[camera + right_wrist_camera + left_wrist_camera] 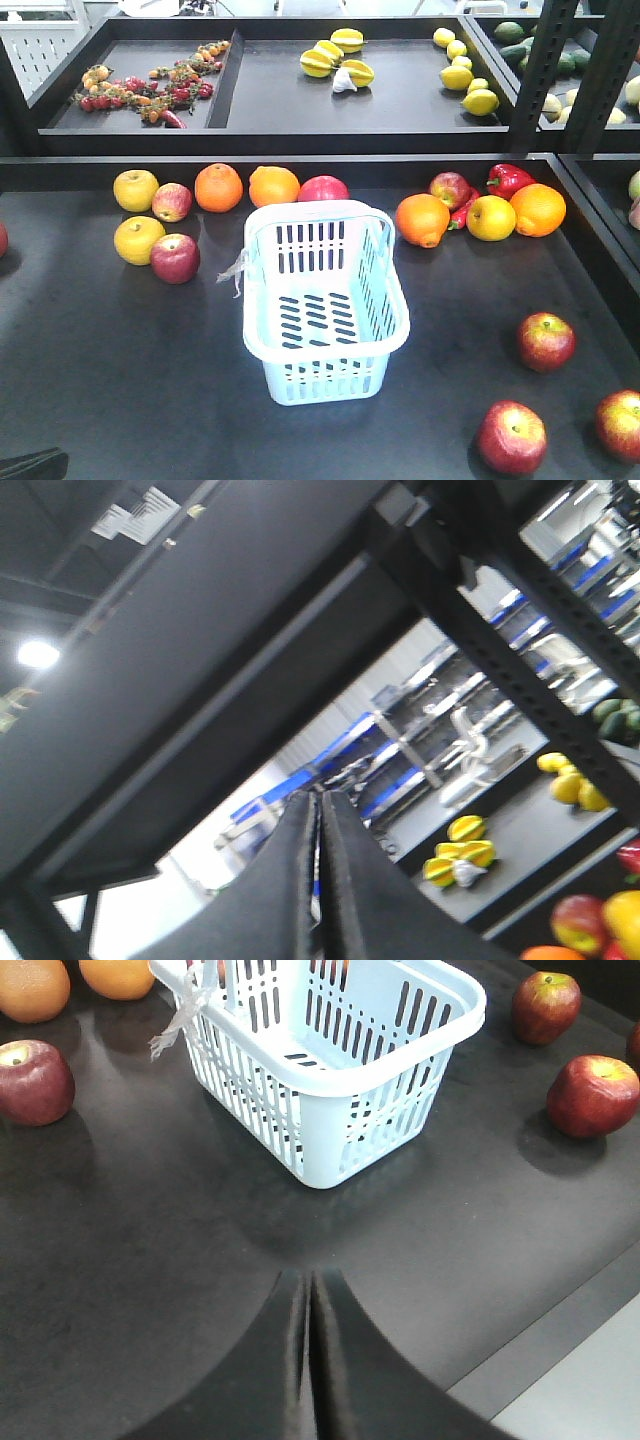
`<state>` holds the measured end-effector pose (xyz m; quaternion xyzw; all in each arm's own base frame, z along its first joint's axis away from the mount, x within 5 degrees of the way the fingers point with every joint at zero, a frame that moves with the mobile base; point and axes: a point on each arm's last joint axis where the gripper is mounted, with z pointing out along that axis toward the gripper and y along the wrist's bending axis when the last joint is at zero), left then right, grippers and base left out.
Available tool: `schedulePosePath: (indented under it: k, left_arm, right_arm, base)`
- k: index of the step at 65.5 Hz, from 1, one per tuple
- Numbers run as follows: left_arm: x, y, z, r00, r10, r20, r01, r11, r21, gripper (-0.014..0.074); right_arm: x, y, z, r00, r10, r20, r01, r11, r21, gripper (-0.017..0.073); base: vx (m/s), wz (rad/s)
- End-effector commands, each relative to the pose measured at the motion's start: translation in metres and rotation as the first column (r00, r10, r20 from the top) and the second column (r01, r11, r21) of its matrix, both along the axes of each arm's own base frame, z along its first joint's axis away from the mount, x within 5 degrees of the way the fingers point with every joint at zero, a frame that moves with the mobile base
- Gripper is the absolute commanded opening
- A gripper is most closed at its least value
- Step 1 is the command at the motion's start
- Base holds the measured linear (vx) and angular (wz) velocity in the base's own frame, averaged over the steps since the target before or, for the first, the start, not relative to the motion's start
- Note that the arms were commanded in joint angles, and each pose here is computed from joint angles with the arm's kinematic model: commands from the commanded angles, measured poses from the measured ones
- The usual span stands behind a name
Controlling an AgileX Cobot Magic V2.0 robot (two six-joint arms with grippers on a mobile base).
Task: Pick three apples into basket with both arms
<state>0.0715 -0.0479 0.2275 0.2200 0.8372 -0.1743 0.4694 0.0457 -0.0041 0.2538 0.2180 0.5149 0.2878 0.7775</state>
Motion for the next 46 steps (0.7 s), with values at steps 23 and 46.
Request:
schedulePosePath:
  k: [23, 46]
  left_arm:
    - [0.005, -0.001, 0.012, 0.998, 0.035, 0.054, -0.032, 0.998, -0.058, -0.0008]
    - [0.005, -0.001, 0.012, 0.998, 0.036, 0.055, -0.033, 0.998, -0.058, -0.0008]
  right_arm:
    - [0.015, 0.004, 0.130, 0.830, -0.213, -0.516, -0.193, 0.758, -0.623, 0.0077]
    - [0.047, 0.008, 0.130, 0.816, -0.191, -0.545, -0.251, 0.733, -0.633, 0.0723]
  base:
    - [0.00, 0.00]
    - [0.00, 0.00]
